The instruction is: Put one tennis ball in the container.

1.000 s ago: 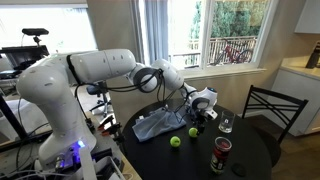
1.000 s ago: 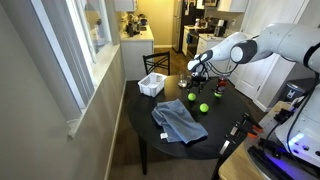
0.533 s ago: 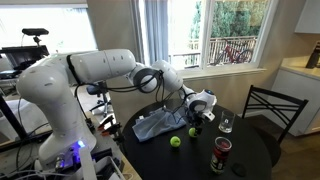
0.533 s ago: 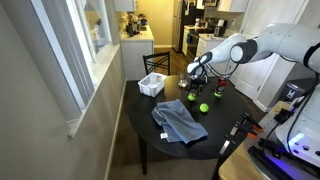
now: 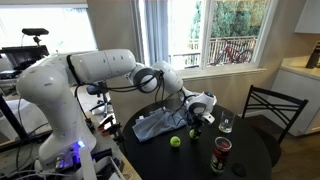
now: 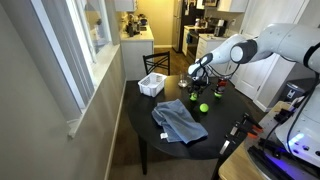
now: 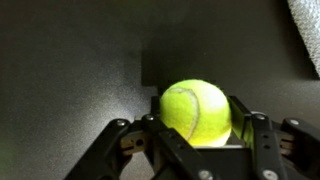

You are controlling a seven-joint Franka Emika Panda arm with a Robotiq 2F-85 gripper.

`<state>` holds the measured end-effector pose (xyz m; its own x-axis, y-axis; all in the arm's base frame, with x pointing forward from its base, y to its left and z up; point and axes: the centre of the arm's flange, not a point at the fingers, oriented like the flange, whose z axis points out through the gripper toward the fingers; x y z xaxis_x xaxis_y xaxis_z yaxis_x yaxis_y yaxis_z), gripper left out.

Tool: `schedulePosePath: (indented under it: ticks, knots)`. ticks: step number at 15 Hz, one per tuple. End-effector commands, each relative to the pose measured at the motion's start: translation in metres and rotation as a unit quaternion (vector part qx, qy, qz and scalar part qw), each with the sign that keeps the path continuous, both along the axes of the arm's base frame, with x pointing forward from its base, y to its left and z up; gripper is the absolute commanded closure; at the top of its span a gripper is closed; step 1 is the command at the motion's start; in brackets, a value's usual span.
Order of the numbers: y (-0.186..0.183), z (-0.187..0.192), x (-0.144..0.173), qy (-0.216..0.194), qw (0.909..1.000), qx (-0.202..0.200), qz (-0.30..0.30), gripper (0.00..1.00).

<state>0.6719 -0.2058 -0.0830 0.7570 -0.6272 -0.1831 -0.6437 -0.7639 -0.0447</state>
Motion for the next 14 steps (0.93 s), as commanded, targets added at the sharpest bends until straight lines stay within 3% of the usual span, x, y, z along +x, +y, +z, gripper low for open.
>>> schedulePosePath:
  ticks: [1, 9, 14]
  knots:
    - [-0.009, -0.005, 0.022, -0.004, 1.0, -0.002, 0.009, 0.59]
    - [-0.015, 0.058, 0.018, 0.016, 0.9995, -0.025, 0.008, 0.59]
    - [-0.021, 0.105, 0.021, 0.002, 0.9992, -0.039, 0.001, 0.59]
